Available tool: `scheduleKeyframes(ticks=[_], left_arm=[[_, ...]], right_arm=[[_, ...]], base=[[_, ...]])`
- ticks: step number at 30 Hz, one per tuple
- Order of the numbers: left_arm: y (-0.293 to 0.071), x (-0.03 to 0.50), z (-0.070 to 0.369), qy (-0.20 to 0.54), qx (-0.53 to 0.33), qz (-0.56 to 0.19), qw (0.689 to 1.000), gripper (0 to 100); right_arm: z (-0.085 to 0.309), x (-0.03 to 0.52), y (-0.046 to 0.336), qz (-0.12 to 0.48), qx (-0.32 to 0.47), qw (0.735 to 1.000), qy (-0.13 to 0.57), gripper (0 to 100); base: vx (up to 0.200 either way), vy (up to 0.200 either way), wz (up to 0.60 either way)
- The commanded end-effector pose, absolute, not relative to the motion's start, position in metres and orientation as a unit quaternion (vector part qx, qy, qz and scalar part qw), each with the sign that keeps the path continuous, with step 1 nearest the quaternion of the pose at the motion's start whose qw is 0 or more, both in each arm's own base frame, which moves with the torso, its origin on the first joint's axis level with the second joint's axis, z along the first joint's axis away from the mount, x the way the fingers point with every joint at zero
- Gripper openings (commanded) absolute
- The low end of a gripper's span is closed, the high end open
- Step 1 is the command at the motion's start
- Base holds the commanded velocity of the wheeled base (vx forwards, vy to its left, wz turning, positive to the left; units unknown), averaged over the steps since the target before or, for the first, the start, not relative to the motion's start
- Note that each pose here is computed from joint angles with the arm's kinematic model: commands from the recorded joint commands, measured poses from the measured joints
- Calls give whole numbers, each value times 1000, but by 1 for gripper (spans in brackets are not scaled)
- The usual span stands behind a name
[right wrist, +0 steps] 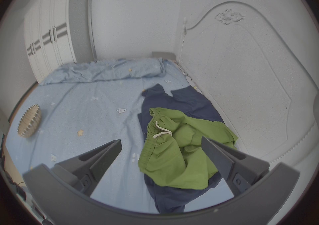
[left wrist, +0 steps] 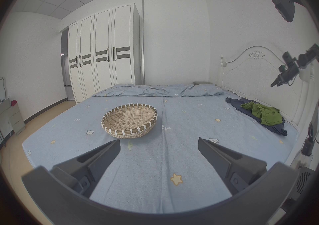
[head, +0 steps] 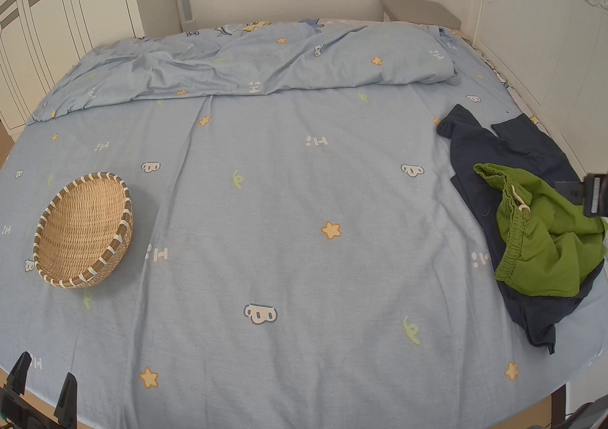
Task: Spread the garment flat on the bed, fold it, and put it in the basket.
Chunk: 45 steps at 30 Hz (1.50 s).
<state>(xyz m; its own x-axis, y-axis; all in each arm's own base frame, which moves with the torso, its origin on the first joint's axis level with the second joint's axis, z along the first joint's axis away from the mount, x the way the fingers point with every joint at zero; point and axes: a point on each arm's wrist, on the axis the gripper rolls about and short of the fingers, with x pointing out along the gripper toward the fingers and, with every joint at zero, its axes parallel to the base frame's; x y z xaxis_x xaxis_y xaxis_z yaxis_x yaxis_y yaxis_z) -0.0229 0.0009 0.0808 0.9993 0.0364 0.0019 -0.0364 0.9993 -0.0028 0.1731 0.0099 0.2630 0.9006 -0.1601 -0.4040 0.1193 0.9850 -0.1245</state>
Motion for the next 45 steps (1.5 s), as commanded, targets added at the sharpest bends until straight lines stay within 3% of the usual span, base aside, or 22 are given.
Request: scheduleKeyframes(ticks=[1, 11, 30, 31, 45], left_arm=[[1, -23, 76, -1, -2, 18, 1000, 100], [1, -23, 76, -1, -2, 18, 1000, 100], [1, -23, 76, -1, -2, 18, 1000, 100], [1, -23, 75, 0, -2, 18, 1000, 100], [1, -23, 75, 0, -2, 18, 1000, 100]], right_arm=[[202, 332, 54, -111, -128, 925, 340, 100], [170, 374, 60, -113, -132, 917, 359, 100], [161, 385, 37, -161, -131, 907, 367, 100], [161, 385, 37, -160, -131, 907, 367, 0], [169, 380, 35, -161, -133, 901, 380, 0]], base=[[0, 0, 0], [0, 0, 0], [0, 0, 0], [0, 0, 0], [0, 0, 0]])
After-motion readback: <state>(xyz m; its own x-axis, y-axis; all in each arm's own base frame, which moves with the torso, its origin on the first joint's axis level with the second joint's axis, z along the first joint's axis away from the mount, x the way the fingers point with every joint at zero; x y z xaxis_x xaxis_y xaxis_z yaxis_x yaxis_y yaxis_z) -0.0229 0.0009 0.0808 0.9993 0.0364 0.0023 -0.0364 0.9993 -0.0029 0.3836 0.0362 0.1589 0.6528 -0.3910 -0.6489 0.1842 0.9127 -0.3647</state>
